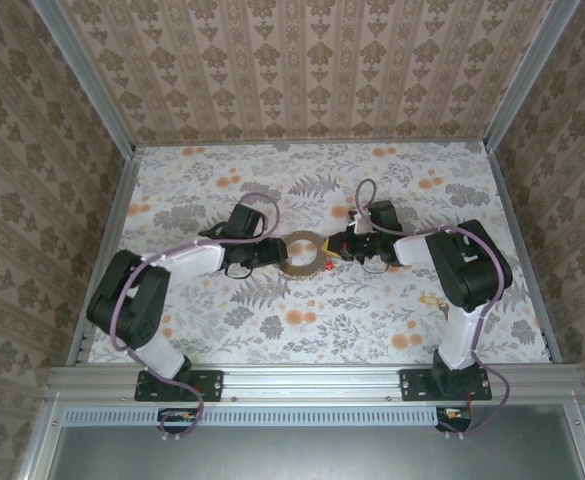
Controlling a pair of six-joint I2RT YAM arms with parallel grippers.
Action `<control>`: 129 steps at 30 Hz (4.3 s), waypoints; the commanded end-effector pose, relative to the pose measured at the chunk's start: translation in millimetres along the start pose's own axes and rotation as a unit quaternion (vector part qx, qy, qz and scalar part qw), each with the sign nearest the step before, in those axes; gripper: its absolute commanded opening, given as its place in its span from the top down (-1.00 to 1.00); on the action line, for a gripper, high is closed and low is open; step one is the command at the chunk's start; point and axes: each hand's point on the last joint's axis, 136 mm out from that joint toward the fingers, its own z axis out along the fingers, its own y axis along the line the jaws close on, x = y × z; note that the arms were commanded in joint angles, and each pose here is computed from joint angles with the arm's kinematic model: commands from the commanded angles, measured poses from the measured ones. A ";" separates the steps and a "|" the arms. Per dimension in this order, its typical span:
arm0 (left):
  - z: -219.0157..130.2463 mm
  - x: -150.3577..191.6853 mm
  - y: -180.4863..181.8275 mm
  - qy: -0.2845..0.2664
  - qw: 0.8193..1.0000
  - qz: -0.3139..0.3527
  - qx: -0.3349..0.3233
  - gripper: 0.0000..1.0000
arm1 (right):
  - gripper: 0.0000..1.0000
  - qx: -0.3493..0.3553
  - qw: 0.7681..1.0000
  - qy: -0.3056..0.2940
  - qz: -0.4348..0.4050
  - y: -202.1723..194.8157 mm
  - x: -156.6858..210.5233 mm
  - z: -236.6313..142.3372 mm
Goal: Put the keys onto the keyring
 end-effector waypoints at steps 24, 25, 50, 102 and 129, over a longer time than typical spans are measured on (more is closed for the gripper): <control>-121.9 -81.3 -130.3 -0.184 0.924 -0.067 0.330 -0.55 | 0.96 -0.150 0.963 -0.205 -0.091 159.6 -36.9 -128.0; -121.5 -81.3 -134.9 -0.180 0.922 -0.064 0.337 -0.51 | 0.96 -0.152 0.963 -0.204 -0.093 161.9 -35.9 -129.2; -153.8 -93.9 -179.2 -0.194 0.883 -0.023 0.427 0.97 | 0.81 -0.163 0.958 -0.195 -0.130 188.4 -18.5 -150.6; -240.5 -89.6 -218.5 -0.151 0.860 0.247 0.420 1.00 | 0.62 0.022 0.575 -0.380 -0.724 209.7 70.6 -159.3; -238.6 -89.2 -217.4 -0.146 0.863 0.243 0.419 1.00 | 0.55 0.003 0.561 -0.405 -0.722 237.4 59.1 -156.6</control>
